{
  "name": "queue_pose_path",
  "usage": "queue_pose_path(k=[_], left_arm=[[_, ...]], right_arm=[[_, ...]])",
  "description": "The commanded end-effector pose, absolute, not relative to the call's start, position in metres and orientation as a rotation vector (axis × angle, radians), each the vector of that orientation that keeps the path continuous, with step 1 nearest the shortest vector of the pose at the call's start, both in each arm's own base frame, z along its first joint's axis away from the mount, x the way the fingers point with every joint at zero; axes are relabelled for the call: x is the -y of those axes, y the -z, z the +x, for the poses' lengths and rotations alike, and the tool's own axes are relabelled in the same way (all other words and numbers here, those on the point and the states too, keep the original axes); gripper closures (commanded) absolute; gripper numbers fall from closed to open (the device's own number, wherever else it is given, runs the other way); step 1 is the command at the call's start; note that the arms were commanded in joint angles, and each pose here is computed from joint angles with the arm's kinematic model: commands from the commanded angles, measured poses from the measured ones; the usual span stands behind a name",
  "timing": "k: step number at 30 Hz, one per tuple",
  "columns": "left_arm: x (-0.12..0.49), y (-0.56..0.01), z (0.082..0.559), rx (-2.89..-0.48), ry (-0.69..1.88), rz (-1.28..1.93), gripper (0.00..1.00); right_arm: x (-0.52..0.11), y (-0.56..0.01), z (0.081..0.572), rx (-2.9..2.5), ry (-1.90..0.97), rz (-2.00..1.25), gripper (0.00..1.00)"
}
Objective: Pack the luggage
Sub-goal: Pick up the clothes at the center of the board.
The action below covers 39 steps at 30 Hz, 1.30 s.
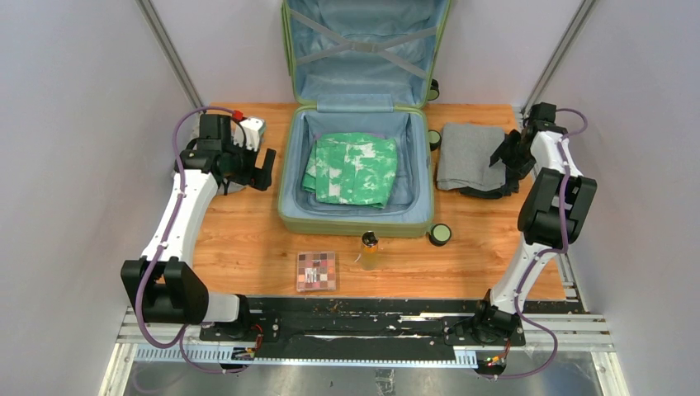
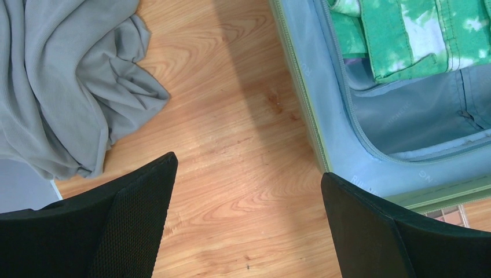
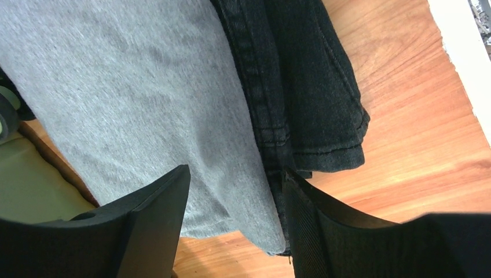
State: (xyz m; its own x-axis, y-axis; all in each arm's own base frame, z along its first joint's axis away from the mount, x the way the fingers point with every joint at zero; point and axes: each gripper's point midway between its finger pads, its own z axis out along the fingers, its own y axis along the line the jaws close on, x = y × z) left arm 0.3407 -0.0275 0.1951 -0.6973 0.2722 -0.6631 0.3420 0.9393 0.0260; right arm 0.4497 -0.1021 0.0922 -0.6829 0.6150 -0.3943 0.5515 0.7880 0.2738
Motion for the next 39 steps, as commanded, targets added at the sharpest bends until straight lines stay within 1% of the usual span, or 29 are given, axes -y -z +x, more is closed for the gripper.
queue_pose_path(k=[1, 7, 13, 17, 22, 27, 39], left_arm=[[0.027, -0.203, 0.340, -2.351, 0.125, 0.430, 0.00], [0.026, -0.207, 0.340, -2.338, 0.117, 0.431, 0.00], [0.023, -0.209, 0.338, -2.334, 0.094, 0.437, 0.00], [0.023, -0.207, 0.339, -2.337, 0.095, 0.439, 0.00], [0.024, -0.207, 0.339, -2.340, 0.101, 0.437, 0.00], [0.024, -0.209, 0.338, -2.331, 0.098, 0.438, 0.00], [0.025, -0.201, 0.337, -2.353, 0.116, 0.439, 0.00]], right_arm=[[0.090, -0.108, 0.441, -2.556, -0.093, 0.799, 0.37], [0.086, -0.099, 0.428, -2.624, 0.066, 0.778, 0.30], [0.086, -0.095, 0.424, -2.632, 0.091, 0.789, 0.29], [0.083, -0.100, 0.425, -2.623, 0.065, 0.785, 0.29], [0.068, -0.106, 0.435, -2.609, -0.040, 0.762, 0.29], [0.055, -0.119, 0.443, -2.605, -0.041, 0.687, 0.29], [0.058, -0.106, 0.450, -2.652, -0.053, 0.700, 0.28]])
